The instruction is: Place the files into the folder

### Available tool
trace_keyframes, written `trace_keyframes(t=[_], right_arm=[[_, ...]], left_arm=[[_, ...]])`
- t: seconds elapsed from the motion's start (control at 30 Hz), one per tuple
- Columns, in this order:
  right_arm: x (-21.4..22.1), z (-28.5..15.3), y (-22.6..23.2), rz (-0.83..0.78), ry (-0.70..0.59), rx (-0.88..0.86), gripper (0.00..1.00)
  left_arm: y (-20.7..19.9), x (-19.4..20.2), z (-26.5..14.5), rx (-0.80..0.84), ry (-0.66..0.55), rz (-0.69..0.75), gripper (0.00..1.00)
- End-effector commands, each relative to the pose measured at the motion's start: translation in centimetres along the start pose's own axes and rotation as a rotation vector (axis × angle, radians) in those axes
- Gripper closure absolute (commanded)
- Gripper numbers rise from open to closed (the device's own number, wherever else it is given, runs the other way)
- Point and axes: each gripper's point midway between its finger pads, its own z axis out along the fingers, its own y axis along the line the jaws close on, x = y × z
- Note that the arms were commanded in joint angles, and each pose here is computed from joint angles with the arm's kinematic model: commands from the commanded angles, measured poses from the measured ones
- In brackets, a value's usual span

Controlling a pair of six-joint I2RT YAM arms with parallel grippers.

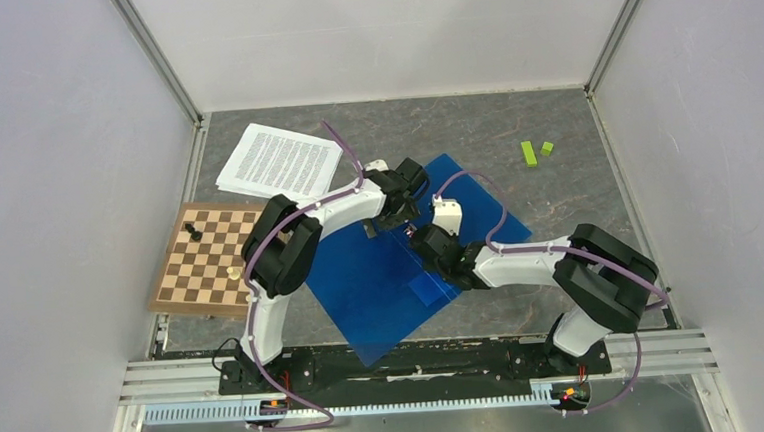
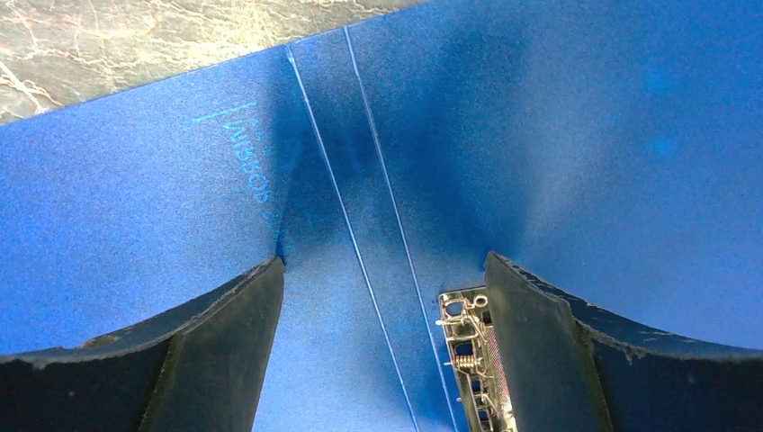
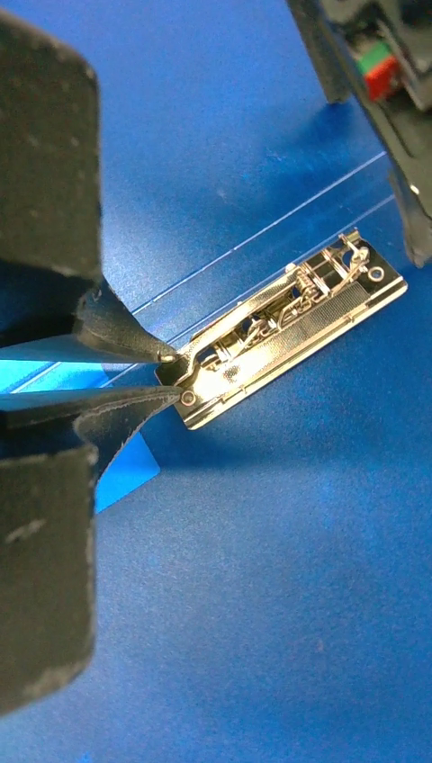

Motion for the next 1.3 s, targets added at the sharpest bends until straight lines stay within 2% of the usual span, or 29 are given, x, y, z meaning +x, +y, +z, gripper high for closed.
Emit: trace_keyframes(t=[0.0, 0.13, 0.23, 0.4, 0.53, 0.7, 0.77, 0.87, 0.97, 1.2, 1.27], right_arm=[[9.9, -1.4, -11.3, -0.173, 0.396, 0.345, 0.87], [9.7, -1.5, -12.3, -0.168, 0.409, 0.411, 0.80], [10.1, -1.6, -12.0, -0.145, 0.418, 0.392, 0.74], [10.7, -1.8, -11.9, -0.096, 0.422, 0.354, 0.69], [10.8, -1.8, -10.5, -0.042, 0.395, 0.230, 0.70], [11.1, -2.2, -6.7, 0.024, 0.392, -0.025, 0.84], [11.0, -2.2, -5.3, 0.015, 0.384, -0.088, 0.85], [10.3, -2.6, -2.9, -0.007, 0.343, -0.195, 0.83], [8.7, -3.4, -1.1, -0.030, 0.266, -0.280, 0.76], [0.4, -4.5, -1.1, -0.158, -0.060, -0.248, 0.59], [-1.3, -4.6, -1.3, -0.205, -0.117, -0.220, 0.54]], left_arm=[[6.0, 7.9, 6.0, -0.189, 0.213, 0.051, 0.11], [6.0, 7.8, 6.0, -0.185, 0.209, 0.048, 0.11], [6.1, 7.9, 6.1, -0.187, 0.210, 0.052, 0.11], [6.1, 7.8, 6.1, -0.180, 0.206, 0.050, 0.11], [5.9, 7.6, 6.0, -0.172, 0.202, 0.052, 0.11], [5.6, 7.7, 5.9, -0.141, 0.206, 0.068, 0.12], [5.4, 7.7, 5.7, -0.121, 0.209, 0.075, 0.13], [4.7, 7.9, 5.5, -0.075, 0.222, 0.092, 0.14], [4.4, 8.4, 5.1, -0.048, 0.235, 0.115, 0.15], [3.9, 10.0, 4.1, 0.037, 0.280, 0.182, 0.16], [3.8, 10.2, 3.9, 0.053, 0.287, 0.192, 0.17]])
